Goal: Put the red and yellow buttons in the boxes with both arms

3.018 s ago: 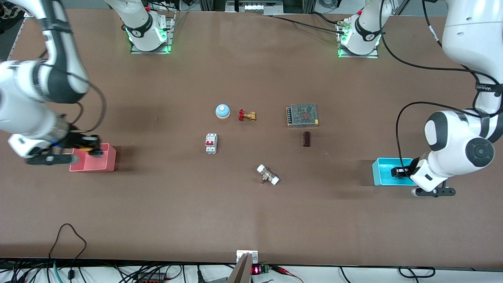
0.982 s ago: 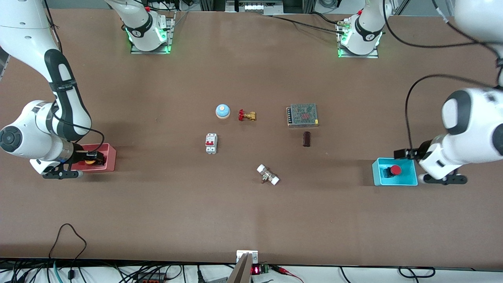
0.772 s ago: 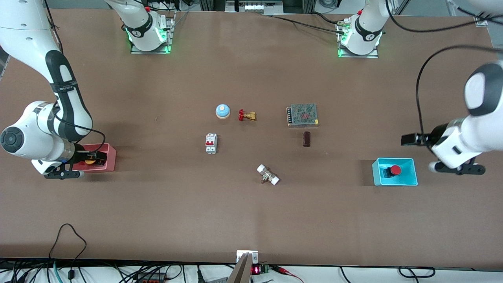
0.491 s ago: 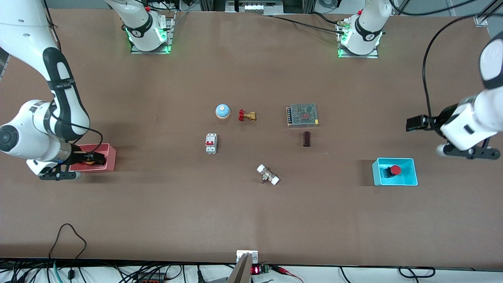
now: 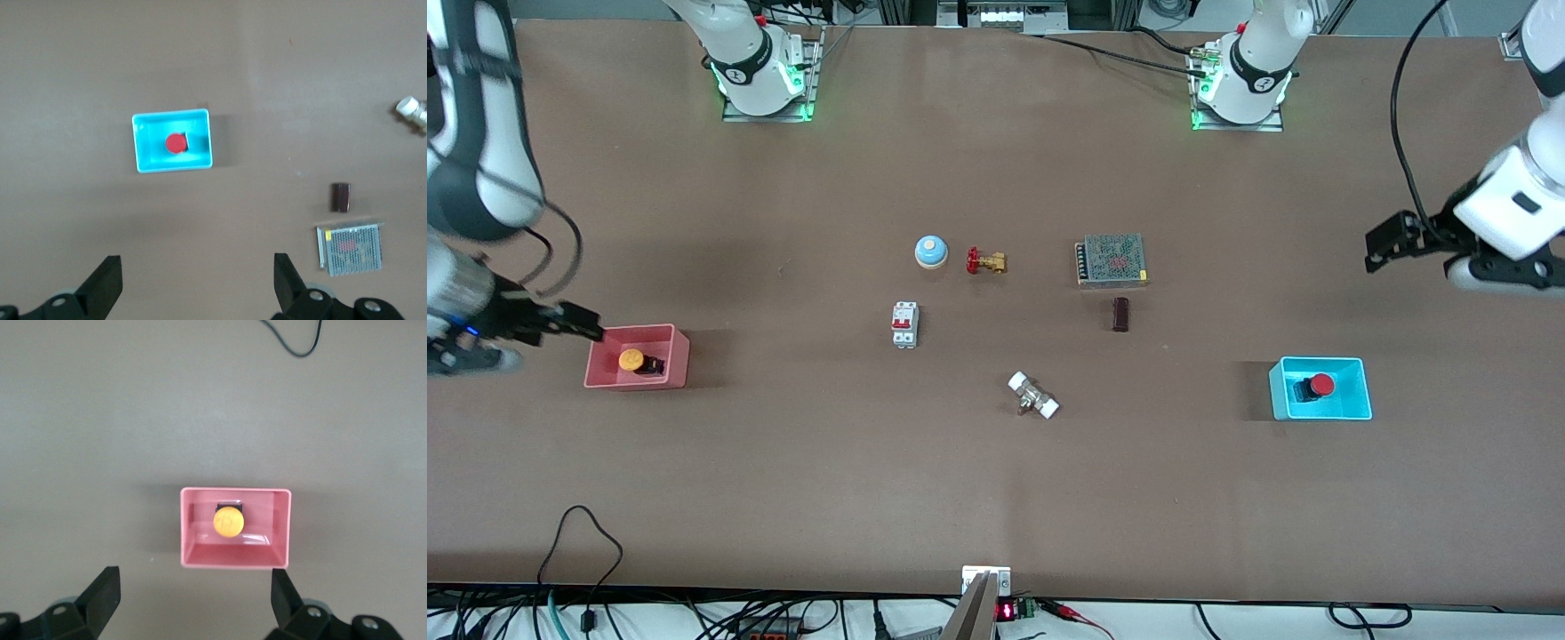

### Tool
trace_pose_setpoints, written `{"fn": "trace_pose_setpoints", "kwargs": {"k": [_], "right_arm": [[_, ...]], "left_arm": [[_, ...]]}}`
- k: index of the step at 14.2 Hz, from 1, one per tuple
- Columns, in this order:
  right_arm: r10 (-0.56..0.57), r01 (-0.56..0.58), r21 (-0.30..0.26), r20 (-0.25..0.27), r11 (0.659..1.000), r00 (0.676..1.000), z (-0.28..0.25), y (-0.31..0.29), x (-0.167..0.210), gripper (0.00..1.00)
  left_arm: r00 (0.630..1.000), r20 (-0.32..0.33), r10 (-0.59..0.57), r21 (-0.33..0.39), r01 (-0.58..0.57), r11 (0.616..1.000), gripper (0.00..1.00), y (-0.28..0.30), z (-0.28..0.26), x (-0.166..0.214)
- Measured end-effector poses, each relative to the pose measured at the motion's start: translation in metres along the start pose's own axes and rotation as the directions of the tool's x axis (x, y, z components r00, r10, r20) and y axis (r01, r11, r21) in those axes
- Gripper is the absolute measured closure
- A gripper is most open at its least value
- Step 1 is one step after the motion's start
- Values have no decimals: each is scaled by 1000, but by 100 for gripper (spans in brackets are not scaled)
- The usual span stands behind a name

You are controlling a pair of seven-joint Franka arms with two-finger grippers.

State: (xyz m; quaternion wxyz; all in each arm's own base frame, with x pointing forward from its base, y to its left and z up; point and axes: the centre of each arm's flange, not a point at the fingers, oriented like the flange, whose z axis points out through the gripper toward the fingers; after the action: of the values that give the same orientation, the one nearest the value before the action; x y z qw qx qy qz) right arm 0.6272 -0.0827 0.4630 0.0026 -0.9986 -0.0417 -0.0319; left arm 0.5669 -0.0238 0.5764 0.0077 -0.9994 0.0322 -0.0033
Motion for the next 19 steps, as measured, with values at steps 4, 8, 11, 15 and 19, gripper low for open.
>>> {"fn": "trace_pose_setpoints", "kwargs": {"k": [4,8,11,15,19], "right_arm": [[-15,15,9,5,1000,1000,-74,-30,-29,0],[16,-15,-24,18,1000,1000,-105,-90,-37,0],[22,-21,-40,44,999,999,-117,-108,-36,0],[39,-36,-43,72,998,997,-113,-98,-32,0],[41,-38,-42,80,998,996,-109,-97,-31,0]], "left_arm": [[999,41,6,3,-6,1000,0,4,4,-16],[998,67,4,3,-4,1000,0,3,7,-17],[997,72,3,2,-4,1000,0,3,7,-18],[997,74,4,2,-4,1000,0,3,6,-18],[997,82,4,2,-4,1000,0,3,7,-19]]}}
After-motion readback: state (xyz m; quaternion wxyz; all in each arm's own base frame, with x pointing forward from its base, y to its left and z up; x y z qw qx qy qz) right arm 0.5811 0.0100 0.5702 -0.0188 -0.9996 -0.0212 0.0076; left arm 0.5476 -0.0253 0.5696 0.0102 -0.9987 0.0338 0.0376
